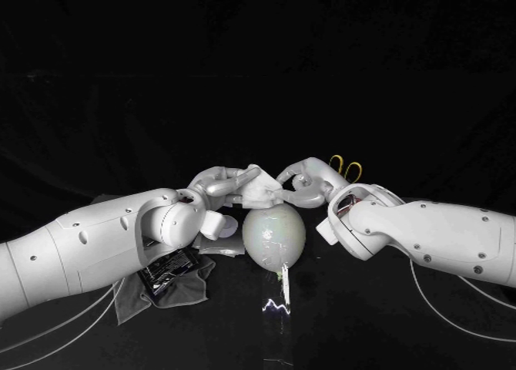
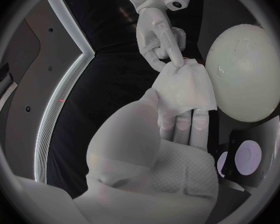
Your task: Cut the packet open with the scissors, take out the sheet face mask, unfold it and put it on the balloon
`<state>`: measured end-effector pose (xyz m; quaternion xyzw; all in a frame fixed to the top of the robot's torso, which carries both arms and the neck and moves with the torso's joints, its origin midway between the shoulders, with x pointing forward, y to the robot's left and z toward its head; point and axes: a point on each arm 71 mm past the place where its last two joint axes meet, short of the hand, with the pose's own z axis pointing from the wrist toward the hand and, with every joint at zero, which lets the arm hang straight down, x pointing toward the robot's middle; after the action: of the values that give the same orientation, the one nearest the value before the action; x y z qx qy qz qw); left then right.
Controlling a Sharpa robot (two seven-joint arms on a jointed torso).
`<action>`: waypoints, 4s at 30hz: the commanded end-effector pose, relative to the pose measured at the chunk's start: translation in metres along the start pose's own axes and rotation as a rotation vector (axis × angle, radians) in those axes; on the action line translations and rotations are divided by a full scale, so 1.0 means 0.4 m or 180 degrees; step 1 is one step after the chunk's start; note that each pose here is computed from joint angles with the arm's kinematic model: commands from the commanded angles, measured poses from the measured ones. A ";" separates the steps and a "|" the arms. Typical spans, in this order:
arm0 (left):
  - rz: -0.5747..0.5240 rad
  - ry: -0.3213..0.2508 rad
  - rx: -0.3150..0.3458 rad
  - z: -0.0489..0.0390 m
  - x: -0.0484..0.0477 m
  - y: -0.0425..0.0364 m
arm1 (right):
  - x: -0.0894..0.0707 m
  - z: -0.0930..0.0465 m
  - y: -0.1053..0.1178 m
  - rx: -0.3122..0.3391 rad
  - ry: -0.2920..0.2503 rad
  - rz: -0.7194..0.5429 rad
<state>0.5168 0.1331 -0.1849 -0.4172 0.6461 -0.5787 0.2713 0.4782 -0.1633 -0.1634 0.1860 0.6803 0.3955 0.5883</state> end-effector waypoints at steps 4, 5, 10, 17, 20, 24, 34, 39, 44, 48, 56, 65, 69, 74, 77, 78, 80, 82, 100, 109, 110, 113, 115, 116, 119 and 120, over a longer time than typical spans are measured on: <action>-0.0157 0.0155 -0.0102 0.000 0.009 0.002 | 0.000 -0.002 0.003 0.0033 0.0113 0.0061; -0.0164 0.0157 -0.0117 0.000 0.009 0.003 | -0.001 -0.003 0.003 0.0035 0.0120 0.0066; -0.0181 0.0176 -0.0185 -0.001 0.008 0.007 | -0.004 -0.004 0.005 0.0054 0.0140 0.0099; -0.0236 0.0225 -0.0304 -0.004 0.008 0.013 | -0.010 -0.003 0.005 0.0106 0.0162 0.0163; -0.0266 0.0241 -0.0325 -0.005 0.008 0.014 | -0.011 -0.003 0.005 0.0122 0.0177 0.0173; -0.0316 0.0278 -0.0346 -0.005 0.009 0.015 | -0.012 -0.002 0.004 0.0141 0.0188 0.0180; -0.0418 0.0345 -0.0377 -0.007 0.010 0.017 | -0.017 0.000 -0.002 0.0189 0.0182 0.0209; -0.0476 0.0372 -0.0385 -0.009 0.009 0.017 | -0.021 0.000 -0.006 0.0209 0.0169 0.0213; -0.0525 0.0397 -0.0384 -0.011 0.005 0.017 | -0.026 -0.001 -0.010 0.0231 0.0140 0.0217; -0.0552 0.0396 -0.0383 -0.013 0.000 0.017 | -0.031 -0.002 -0.014 0.0249 0.0099 0.0235; -0.0576 0.0412 -0.0399 -0.016 -0.007 0.018 | -0.037 -0.004 -0.019 0.0329 0.0052 0.0304; -0.0587 0.0480 -0.0400 -0.018 -0.006 0.018 | -0.040 -0.006 -0.022 0.0360 0.0044 0.0321; -0.0592 0.0498 -0.0379 -0.019 -0.006 0.017 | -0.042 -0.007 -0.024 0.0369 0.0040 0.0321; -0.0598 0.0515 -0.0347 -0.021 -0.007 0.016 | -0.044 -0.008 -0.026 0.0376 0.0032 0.0321; -0.0605 0.0524 -0.0333 -0.021 -0.009 0.015 | -0.046 -0.009 -0.027 0.0381 0.0025 0.0321; -0.0606 0.0525 -0.0329 -0.022 -0.010 0.015 | -0.047 -0.009 -0.028 0.0382 0.0023 0.0321; -0.0609 0.0526 -0.0324 -0.023 -0.012 0.015 | -0.047 -0.009 -0.028 0.0384 0.0019 0.0321; -0.0611 0.0528 -0.0319 -0.023 -0.014 0.015 | -0.048 -0.009 -0.029 0.0386 0.0015 0.0321; -0.0615 0.0533 -0.0339 -0.026 -0.026 0.019 | -0.051 -0.011 -0.029 0.0391 -0.0009 0.0335; -0.0620 0.0543 -0.0317 -0.026 -0.026 0.020 | -0.051 -0.011 -0.029 0.0392 -0.0005 0.0338; -0.0620 0.0539 -0.0306 -0.025 -0.026 0.019 | -0.051 -0.011 -0.029 0.0392 -0.0003 0.0339; -0.0624 0.0530 -0.0263 -0.025 -0.026 0.017 | -0.050 -0.011 -0.029 0.0389 0.0009 0.0339; -0.0626 0.0522 -0.0232 -0.024 -0.026 0.016 | -0.049 -0.011 -0.028 0.0388 0.0020 0.0339; -0.0627 0.0519 -0.0220 -0.024 -0.026 0.016 | -0.049 -0.011 -0.028 0.0388 0.0025 0.0339; -0.0628 0.0507 -0.0189 -0.024 -0.027 0.014 | -0.049 -0.012 -0.029 0.0387 0.0033 0.0337; -0.0629 0.0502 -0.0177 -0.024 -0.028 0.014 | -0.049 -0.012 -0.029 0.0386 0.0035 0.0335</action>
<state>0.5128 0.1492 -0.1937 -0.4447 0.6505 -0.5976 0.1482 0.4813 -0.1872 -0.1599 0.2602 0.6936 0.3819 0.5526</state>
